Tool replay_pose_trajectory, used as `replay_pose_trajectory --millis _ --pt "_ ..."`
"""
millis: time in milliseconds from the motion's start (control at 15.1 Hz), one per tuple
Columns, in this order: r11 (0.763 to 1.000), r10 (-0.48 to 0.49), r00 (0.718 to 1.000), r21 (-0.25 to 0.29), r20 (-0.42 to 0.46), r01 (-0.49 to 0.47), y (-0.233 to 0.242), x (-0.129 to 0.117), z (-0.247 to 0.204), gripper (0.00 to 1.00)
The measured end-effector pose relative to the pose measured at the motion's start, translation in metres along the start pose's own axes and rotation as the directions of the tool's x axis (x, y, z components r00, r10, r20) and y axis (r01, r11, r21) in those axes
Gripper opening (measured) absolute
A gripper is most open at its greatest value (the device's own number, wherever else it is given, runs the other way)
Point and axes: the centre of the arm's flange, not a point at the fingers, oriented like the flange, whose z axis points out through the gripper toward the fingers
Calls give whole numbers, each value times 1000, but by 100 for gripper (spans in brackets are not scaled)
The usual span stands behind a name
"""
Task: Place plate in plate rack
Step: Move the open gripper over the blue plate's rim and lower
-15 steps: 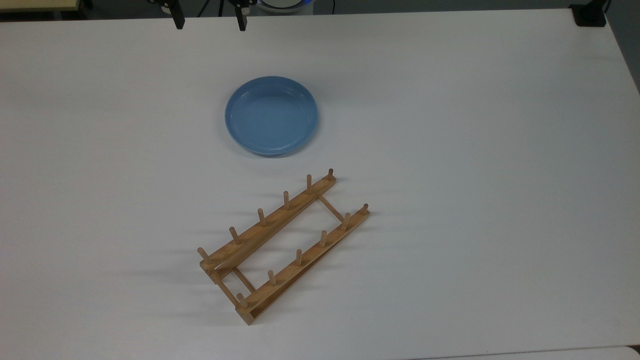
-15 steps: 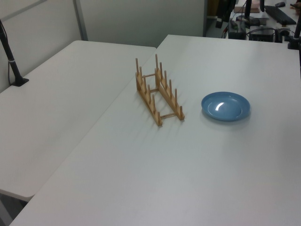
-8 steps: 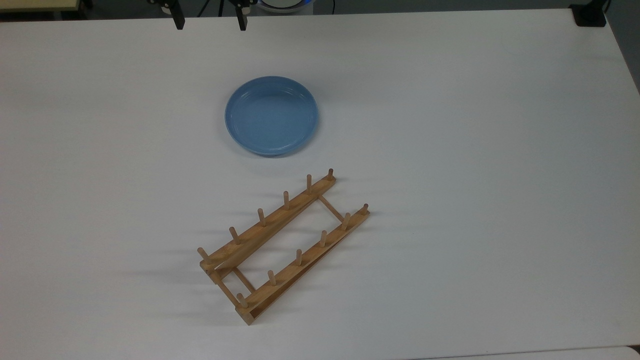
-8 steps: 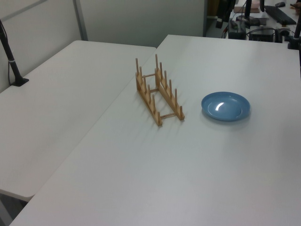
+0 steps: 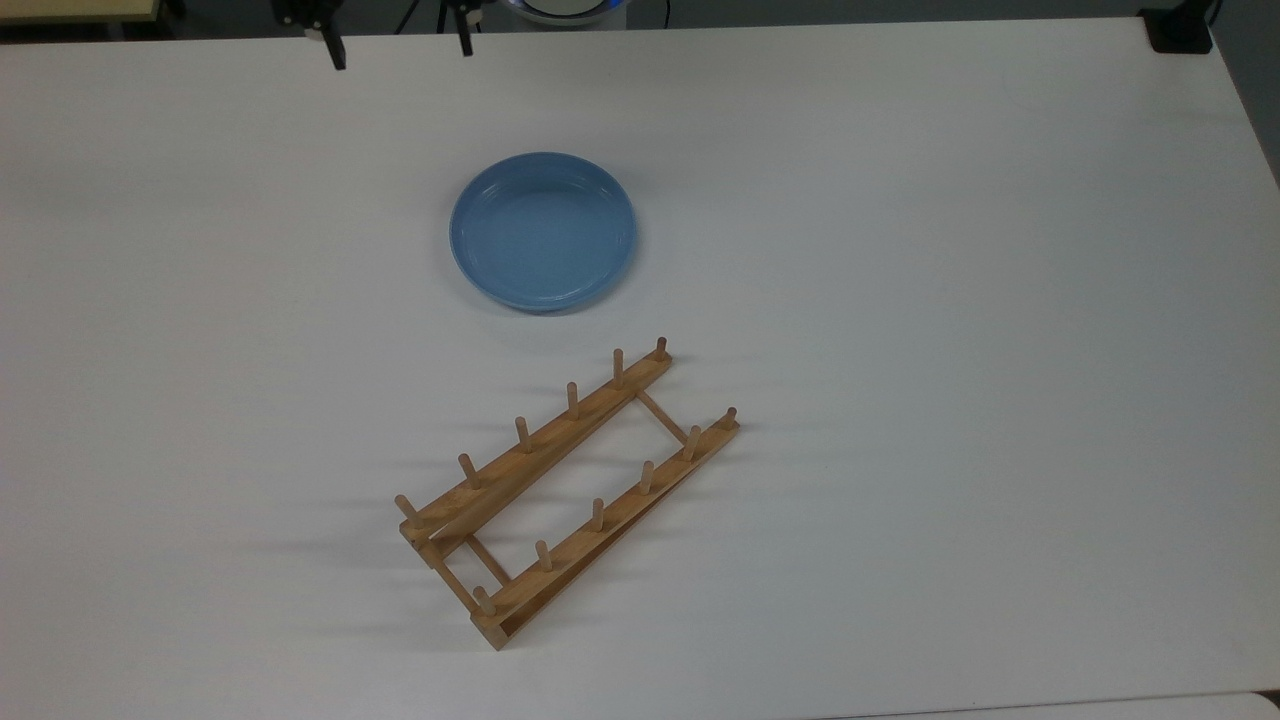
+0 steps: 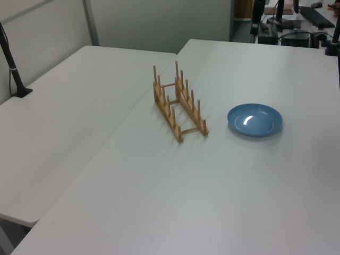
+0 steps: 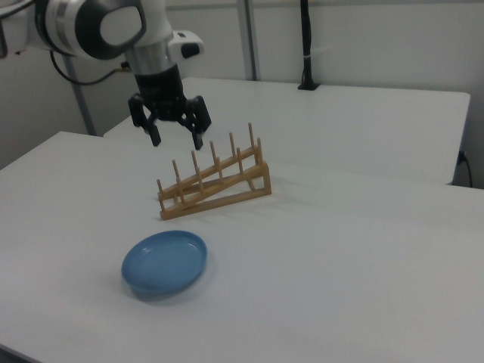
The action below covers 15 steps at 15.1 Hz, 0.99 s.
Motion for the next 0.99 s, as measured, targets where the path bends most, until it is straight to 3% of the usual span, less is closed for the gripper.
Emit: replay_pose_trajectory --millis 133,265,464,596,994 --pt "999 -14 999 -36 45 16 5 -4 26 100" --pt "998 -21 999 -52 33 23 6 -2 61 96" --pt "998 21 999 -55 24 -19 7 0 113 93" --pt "998 49 998 -52 39 -47 7 1 140 97" --pt "998 53 996 -49 69 -49 7 10 199 100"
